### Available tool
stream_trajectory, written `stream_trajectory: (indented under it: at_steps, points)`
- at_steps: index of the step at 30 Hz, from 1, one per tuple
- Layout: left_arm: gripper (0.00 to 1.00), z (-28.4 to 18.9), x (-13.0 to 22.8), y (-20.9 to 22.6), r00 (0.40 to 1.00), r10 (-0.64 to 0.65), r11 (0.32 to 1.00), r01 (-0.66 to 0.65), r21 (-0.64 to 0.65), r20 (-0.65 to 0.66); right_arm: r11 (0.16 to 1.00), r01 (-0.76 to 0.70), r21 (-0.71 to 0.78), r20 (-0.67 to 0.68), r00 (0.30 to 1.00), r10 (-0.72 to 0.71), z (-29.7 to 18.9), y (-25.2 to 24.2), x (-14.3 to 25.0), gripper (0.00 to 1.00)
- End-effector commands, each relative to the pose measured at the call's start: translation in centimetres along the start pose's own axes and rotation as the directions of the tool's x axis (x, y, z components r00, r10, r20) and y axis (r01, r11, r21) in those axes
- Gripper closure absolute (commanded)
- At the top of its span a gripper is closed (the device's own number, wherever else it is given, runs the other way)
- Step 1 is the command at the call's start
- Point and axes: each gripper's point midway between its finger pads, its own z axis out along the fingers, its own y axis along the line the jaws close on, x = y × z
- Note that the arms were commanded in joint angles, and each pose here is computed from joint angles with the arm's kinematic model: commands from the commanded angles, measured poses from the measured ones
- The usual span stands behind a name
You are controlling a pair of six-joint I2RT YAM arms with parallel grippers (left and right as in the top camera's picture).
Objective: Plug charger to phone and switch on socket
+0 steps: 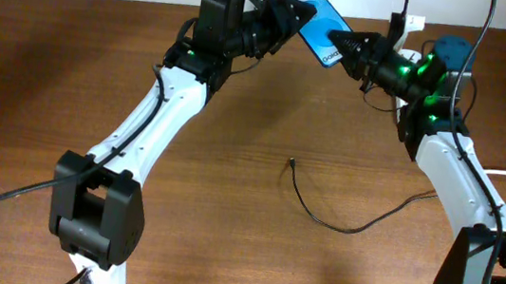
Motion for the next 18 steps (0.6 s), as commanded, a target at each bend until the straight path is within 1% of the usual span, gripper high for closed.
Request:
stream_trajectory:
  at_steps: [1,2,3,4,5,6,8,12,13,14,16,18]
  points:
    - [0.5,-1.2,-1.0,-3.4,0.999,-0.005,0.998,0.002,0.062,0.053,0.999,-0.032,-0.032,-0.008,0.999,0.032,0.4,2.1,0.8,0.96]
    - [0.5,-1.2,-1.0,-3.4,0.999,-0.008,0.998,0.005,0.063,0.053,0.999,-0.033,-0.031,-0.012,0.999,0.033,0.6,2.1,1.0,0.96]
    - [0.53,-1.2,-1.0,-3.4,0.999,-0.009,0.998,0.005,0.062,0.053,0.999,-0.036,-0.029,-0.015,0.999,0.036,0.8,2.0,1.1,0.96]
    - [0.61,-1.2,-1.0,-3.4,0.999,-0.008,0.998,0.005,0.062,0.053,0.999,-0.038,-0.028,-0.017,0.999,0.038,0.8,2.0,1.2,0.96]
    - [0.66,-1.2,-1.1,-3.4,0.998,-0.008,0.998,0.005,0.062,0.054,0.999,-0.041,-0.028,-0.019,0.999,0.041,0.8,2.0,1.2,0.96]
    - [0.69,-1.2,-1.2,-3.3,0.998,-0.009,0.998,0.005,0.058,0.062,0.997,-0.07,-0.028,-0.03,0.997,0.069,0.8,2.0,1.4,0.96]
    - [0.7,-1.2,-1.3,-3.2,0.998,-0.01,0.998,0.006,0.056,0.068,0.996,-0.083,-0.028,-0.044,0.996,0.082,1.1,2.1,1.9,0.96]
    - [0.62,-1.1,-1.5,-2.9,0.997,-0.013,0.999,0.009,0.046,0.078,0.993,-0.12,-0.016,-0.081,0.99,0.118,1.7,1.9,3.1,0.96]
    - [0.59,-1.1,-1.5,-2.9,0.997,-0.013,0.999,0.009,0.045,0.078,0.992,-0.122,-0.014,-0.086,0.989,0.12,1.8,1.9,3.2,0.96]
    - [0.59,-1.0,-1.4,-2.8,0.997,-0.014,0.999,0.01,0.043,0.078,0.992,-0.123,-0.014,-0.093,0.988,0.121,1.9,1.9,3.4,0.96]
    - [0.59,-1.0,-1.4,-2.6,0.997,-0.017,0.999,0.014,0.038,0.075,0.992,-0.125,-0.015,-0.114,0.986,0.123,1.8,2.0,3.8,0.96]
    - [0.67,-0.7,-1.4,-2.1,0.997,-0.022,0.999,0.02,0.028,0.074,0.992,-0.126,-0.015,-0.13,0.984,0.123,1.8,2.0,4.1,0.96]
